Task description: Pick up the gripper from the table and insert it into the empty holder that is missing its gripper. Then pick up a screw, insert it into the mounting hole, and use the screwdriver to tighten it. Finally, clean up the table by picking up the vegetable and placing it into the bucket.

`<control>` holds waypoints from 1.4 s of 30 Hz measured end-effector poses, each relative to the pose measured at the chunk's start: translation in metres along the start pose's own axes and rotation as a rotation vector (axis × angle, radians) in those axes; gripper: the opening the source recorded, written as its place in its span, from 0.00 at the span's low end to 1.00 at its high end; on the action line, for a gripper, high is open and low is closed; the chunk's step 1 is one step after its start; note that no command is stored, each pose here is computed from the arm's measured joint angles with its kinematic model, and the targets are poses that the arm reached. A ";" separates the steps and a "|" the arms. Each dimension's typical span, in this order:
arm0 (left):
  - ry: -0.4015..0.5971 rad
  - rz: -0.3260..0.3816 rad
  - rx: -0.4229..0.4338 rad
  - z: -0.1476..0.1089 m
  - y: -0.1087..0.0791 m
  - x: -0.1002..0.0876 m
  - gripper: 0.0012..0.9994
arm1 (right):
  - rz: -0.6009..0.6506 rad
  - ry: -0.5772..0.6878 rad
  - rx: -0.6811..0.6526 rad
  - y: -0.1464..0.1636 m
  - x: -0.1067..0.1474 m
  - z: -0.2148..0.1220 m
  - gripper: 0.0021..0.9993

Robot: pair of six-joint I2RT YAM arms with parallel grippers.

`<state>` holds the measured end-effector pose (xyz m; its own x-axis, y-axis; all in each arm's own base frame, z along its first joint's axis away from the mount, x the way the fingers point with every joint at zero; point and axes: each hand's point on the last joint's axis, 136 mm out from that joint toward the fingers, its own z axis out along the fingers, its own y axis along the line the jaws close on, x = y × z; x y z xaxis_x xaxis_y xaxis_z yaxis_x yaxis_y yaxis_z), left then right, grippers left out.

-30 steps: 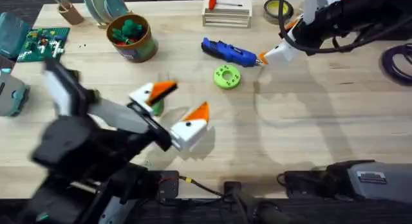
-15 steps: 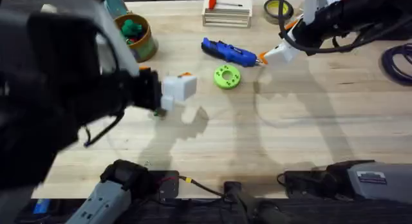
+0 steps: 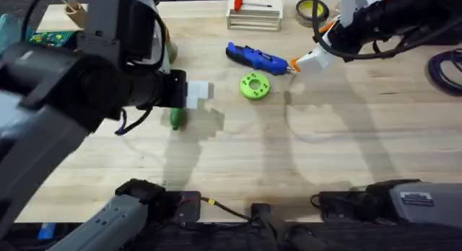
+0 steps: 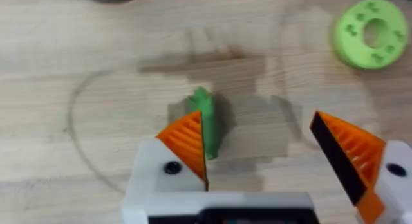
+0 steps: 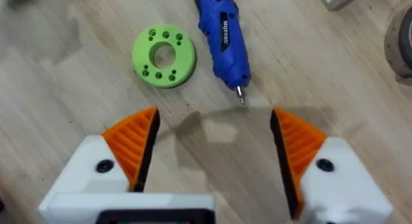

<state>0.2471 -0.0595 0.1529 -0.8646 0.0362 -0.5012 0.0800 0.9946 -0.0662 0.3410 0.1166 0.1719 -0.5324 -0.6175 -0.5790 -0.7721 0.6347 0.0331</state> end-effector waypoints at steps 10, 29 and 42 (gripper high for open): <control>0.247 -0.152 -0.140 0.042 0.034 0.032 0.99 | 0.000 0.000 0.000 0.000 0.000 0.000 0.98; 0.482 -0.205 -0.206 0.096 0.044 0.065 0.99 | 0.000 0.001 -0.001 0.000 0.000 0.000 0.98; 0.468 -0.230 -0.199 0.100 0.042 0.062 0.24 | 0.009 0.016 -0.011 0.003 0.004 0.000 0.98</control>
<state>0.2465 -0.0252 0.0328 -0.9804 -0.1897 -0.0532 -0.1927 0.9795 0.0580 0.3366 0.1160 0.1697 -0.5445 -0.6195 -0.5655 -0.7713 0.6347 0.0474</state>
